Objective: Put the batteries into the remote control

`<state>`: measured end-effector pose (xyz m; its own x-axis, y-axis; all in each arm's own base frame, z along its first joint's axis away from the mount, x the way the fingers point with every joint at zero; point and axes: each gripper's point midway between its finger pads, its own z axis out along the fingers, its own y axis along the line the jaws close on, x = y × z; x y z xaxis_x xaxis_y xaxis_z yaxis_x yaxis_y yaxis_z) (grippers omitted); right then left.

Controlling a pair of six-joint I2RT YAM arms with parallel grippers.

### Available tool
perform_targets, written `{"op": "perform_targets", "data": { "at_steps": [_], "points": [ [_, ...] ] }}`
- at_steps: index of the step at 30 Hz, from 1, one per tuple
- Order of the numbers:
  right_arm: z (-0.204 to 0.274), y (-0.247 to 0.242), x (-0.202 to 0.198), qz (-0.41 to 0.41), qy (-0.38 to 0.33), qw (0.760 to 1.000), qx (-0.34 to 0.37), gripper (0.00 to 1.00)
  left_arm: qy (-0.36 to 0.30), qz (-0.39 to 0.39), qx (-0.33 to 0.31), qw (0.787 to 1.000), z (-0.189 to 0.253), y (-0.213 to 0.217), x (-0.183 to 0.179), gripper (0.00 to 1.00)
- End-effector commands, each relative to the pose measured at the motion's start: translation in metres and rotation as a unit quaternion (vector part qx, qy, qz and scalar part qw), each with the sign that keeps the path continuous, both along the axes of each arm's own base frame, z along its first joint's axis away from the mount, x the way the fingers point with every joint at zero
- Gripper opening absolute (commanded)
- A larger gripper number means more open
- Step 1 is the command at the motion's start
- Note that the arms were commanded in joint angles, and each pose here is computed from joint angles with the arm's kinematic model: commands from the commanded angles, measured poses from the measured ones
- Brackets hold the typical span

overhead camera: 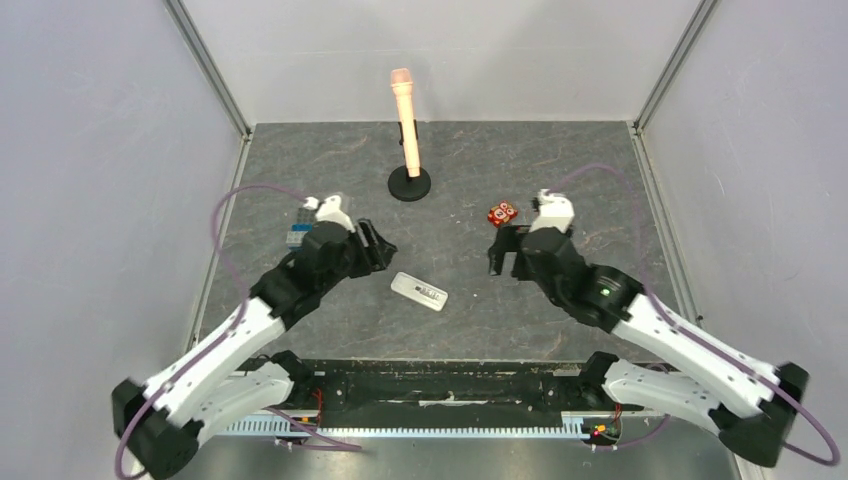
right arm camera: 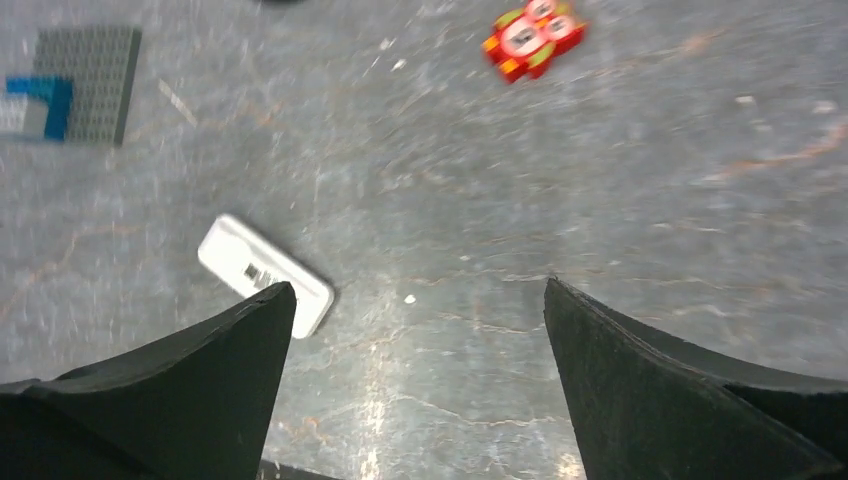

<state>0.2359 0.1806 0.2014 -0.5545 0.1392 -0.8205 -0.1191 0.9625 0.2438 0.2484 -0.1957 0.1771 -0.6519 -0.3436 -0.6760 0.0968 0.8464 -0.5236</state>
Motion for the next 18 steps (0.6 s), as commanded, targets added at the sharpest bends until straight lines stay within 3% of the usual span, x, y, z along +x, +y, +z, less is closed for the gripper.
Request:
{"op": "perform_targets", "data": {
  "at_steps": [1,8,13,18],
  "points": [
    [0.04,-0.068,-0.008,-0.117,-0.055,0.992,-0.013,0.98,-0.061,0.055,0.067,0.994,0.038,0.066,-0.025,0.69],
    [0.117,-0.144,-0.039,-0.216,-0.155,0.961,0.073,0.98,-0.178,0.079,0.012,0.981,0.103,0.121,-0.08,0.75],
    [0.139,-0.173,-0.055,-0.242,-0.191,0.944,0.115,0.98,-0.203,0.113,0.015,0.973,0.121,0.154,-0.103,0.77],
    [0.142,-0.179,-0.061,-0.247,-0.192,0.941,0.127,0.98,-0.221,0.101,0.01,0.97,0.131,0.157,-0.111,0.77]
  ]
}}
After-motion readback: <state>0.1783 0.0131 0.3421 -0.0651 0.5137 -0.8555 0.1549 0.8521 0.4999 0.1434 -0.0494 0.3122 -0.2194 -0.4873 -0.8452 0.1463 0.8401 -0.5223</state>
